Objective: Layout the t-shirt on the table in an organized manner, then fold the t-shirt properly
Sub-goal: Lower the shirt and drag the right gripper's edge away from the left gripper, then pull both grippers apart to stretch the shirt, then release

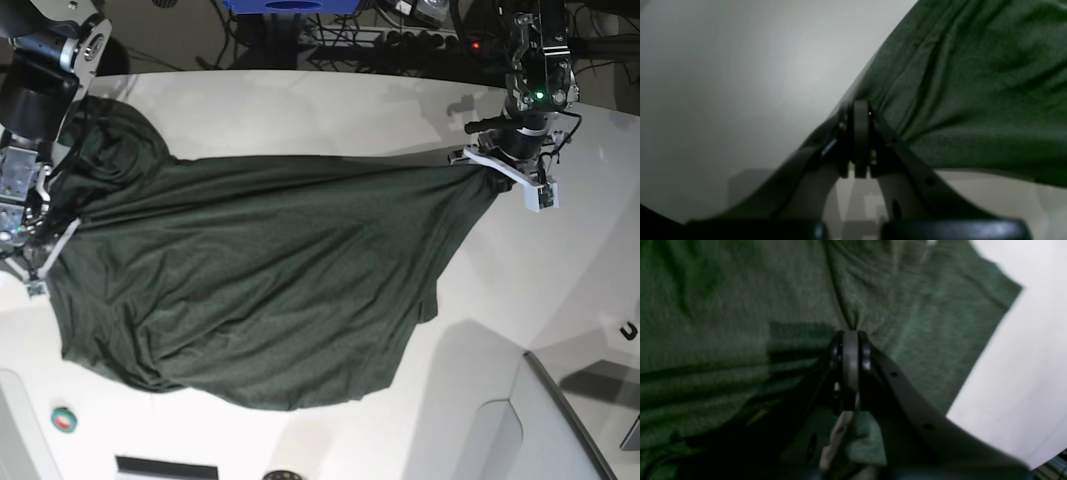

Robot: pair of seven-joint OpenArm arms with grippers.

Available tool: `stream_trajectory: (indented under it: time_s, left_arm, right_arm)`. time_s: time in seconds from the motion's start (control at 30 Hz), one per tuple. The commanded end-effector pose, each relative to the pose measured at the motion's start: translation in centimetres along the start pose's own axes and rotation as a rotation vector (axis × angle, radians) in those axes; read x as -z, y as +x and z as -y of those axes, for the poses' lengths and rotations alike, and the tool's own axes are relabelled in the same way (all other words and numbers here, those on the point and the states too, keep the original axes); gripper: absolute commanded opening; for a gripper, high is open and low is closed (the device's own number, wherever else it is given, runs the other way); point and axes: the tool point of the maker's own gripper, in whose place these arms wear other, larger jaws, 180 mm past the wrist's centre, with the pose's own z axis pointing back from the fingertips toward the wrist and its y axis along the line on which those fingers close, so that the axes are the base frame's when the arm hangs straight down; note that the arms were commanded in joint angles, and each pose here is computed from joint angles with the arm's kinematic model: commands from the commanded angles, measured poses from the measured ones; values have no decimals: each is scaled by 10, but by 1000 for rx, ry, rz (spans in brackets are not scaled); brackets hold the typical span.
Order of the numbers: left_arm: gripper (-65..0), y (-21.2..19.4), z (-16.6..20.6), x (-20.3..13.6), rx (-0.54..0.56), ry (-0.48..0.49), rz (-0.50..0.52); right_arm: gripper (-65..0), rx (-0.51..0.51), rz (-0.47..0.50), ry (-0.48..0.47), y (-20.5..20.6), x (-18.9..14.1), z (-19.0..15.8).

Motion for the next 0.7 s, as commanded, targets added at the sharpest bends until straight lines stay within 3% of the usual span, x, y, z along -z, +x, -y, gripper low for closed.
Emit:
stream_trajectory:
  time_s: [0.0,0.13,0.37,0.67]
  left_arm:
    - [-650,13,-3,-2,13,6,42]
    - [-650,14,-8,-3,8,17,46]
    - [-650,22,-35,-7,-29,82,68]
    - [-650,26,-59,-17,-51,141,87]
  right_arm:
    - [-644,-7,42,-49,15,-6,23]
    - [-632,-18,32,-52,9,-6,25]
    - [-359,-41,31,-72,-6,-15,24]
    - [-359,-57,61,-67,-20,-38,-6]
